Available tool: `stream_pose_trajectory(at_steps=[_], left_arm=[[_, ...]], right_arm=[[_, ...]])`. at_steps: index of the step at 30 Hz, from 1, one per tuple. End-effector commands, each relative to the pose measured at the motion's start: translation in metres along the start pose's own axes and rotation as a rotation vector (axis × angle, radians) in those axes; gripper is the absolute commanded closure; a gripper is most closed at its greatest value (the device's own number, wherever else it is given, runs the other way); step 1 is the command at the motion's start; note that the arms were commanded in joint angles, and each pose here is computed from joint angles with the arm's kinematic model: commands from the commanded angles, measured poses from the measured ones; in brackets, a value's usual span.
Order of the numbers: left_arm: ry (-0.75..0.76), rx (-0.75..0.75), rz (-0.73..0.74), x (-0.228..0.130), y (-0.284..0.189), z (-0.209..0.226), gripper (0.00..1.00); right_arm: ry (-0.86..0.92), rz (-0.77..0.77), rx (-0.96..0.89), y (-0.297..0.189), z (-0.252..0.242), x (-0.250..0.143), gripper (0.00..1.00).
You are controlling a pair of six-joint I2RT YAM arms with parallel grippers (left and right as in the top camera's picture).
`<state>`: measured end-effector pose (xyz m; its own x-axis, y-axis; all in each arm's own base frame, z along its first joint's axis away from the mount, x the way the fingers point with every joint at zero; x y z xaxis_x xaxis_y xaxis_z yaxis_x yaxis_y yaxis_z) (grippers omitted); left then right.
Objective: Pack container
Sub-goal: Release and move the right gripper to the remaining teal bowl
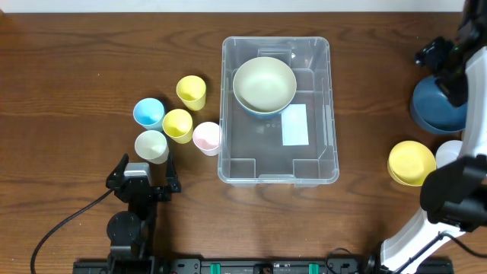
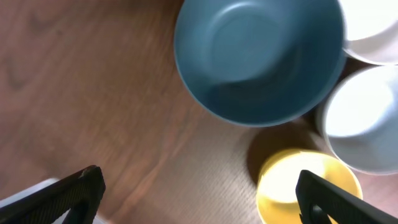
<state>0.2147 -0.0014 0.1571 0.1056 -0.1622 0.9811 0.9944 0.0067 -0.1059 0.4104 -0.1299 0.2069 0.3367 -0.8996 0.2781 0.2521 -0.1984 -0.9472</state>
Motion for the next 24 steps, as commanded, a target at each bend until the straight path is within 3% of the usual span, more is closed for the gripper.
stream_pose_trajectory(at_steps=[1,9,14,24], left_arm=[[0.016,-0.005,0.054,-0.017,0.002,-0.002,0.02],[0.016,-0.005,0.054,-0.017,0.002,-0.002,0.02],[0.016,-0.005,0.054,-0.017,0.002,-0.002,0.02],[0.016,-0.005,0.054,-0.017,0.002,-0.002,0.02]], right_arm=[[-0.105,0.030,-0.015,0.029,-0.001,-0.006,0.01],[-0.303,-0.046,-0.005,0.074,0.005,0.006,0.01],[-0.405,-0.014,-0.022,0.092,0.001,-0.001,0.01],[-0.425,0.001,-0.033,0.123,-0.012,-0.016,0.04]])
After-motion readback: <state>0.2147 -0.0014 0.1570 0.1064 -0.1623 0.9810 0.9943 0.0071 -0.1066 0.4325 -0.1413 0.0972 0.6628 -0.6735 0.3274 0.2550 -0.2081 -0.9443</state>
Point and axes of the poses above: each gripper's point midway between its finger pads, its own y axis out along the fingers, its own z axis along the line the jaws close on, x = y × z, the point moved 3 cm from there along -y, back along the fingers, and after that the axes turned 11 degrees about y, right-handed, at the moved point
